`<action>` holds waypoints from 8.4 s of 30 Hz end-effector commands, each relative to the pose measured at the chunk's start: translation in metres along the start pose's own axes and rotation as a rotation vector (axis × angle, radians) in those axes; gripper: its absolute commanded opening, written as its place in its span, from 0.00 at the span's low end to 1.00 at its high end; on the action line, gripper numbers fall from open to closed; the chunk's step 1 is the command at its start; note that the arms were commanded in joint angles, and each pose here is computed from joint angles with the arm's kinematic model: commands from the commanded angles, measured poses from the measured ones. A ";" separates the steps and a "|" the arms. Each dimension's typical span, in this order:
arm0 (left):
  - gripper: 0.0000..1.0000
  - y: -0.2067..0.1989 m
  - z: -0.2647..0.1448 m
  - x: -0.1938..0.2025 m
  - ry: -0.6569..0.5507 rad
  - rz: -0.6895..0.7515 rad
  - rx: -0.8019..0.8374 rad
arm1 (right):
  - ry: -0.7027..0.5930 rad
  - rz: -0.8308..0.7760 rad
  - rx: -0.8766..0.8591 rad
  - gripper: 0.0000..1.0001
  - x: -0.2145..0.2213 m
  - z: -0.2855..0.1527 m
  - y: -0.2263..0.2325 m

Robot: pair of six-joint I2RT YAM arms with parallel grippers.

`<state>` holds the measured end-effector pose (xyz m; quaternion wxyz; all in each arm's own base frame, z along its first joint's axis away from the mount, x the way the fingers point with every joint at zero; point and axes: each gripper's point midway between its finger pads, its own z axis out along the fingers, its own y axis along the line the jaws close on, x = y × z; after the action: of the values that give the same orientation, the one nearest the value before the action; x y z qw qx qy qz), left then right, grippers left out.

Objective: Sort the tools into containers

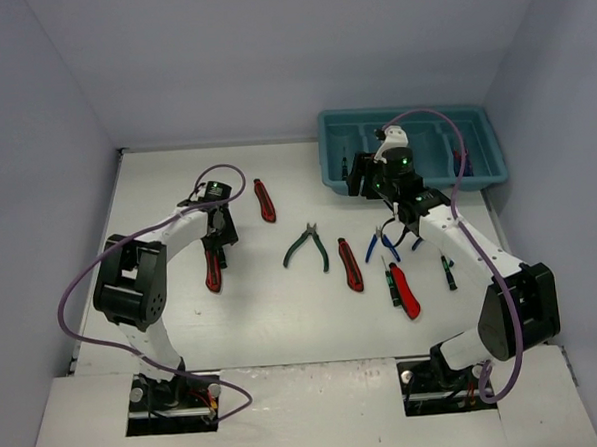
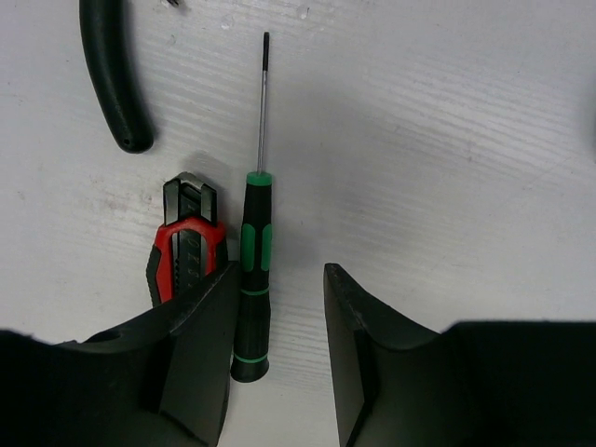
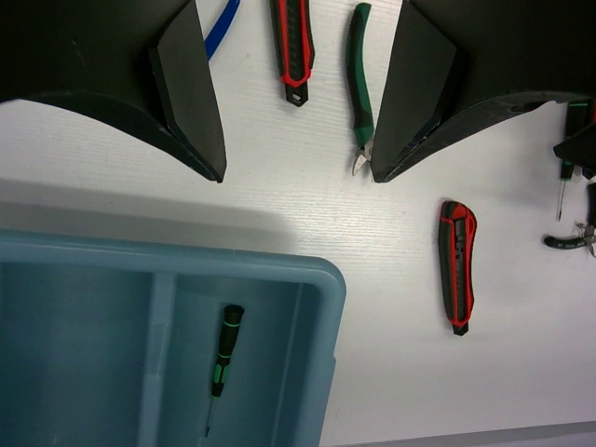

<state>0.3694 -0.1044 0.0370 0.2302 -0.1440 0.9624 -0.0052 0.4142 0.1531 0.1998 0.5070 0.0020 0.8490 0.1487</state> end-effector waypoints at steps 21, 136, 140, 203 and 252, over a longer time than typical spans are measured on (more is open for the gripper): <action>0.00 -0.043 -0.036 -0.041 -0.078 -0.069 0.240 | -0.023 -0.123 -0.254 0.68 0.004 -0.017 0.094; 0.72 -0.015 -0.226 -0.018 -0.363 0.249 0.370 | 0.808 0.086 0.344 0.43 0.246 -0.095 -0.083; 0.72 -0.018 -0.223 -0.016 -0.350 0.256 0.377 | 0.819 0.083 0.359 0.43 0.250 -0.093 -0.087; 0.72 0.000 -0.230 -0.016 -0.409 0.316 0.337 | 0.288 -0.093 0.157 0.00 0.026 -0.037 -0.009; 0.72 0.010 -0.259 -0.024 -0.475 0.477 0.324 | 0.437 0.001 0.514 0.48 0.065 -0.066 -0.210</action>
<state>0.2669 -0.1046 0.2488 0.4099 0.1022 0.9035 -0.0718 0.3913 -0.0371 0.1392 0.3228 0.0747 0.9411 -0.0668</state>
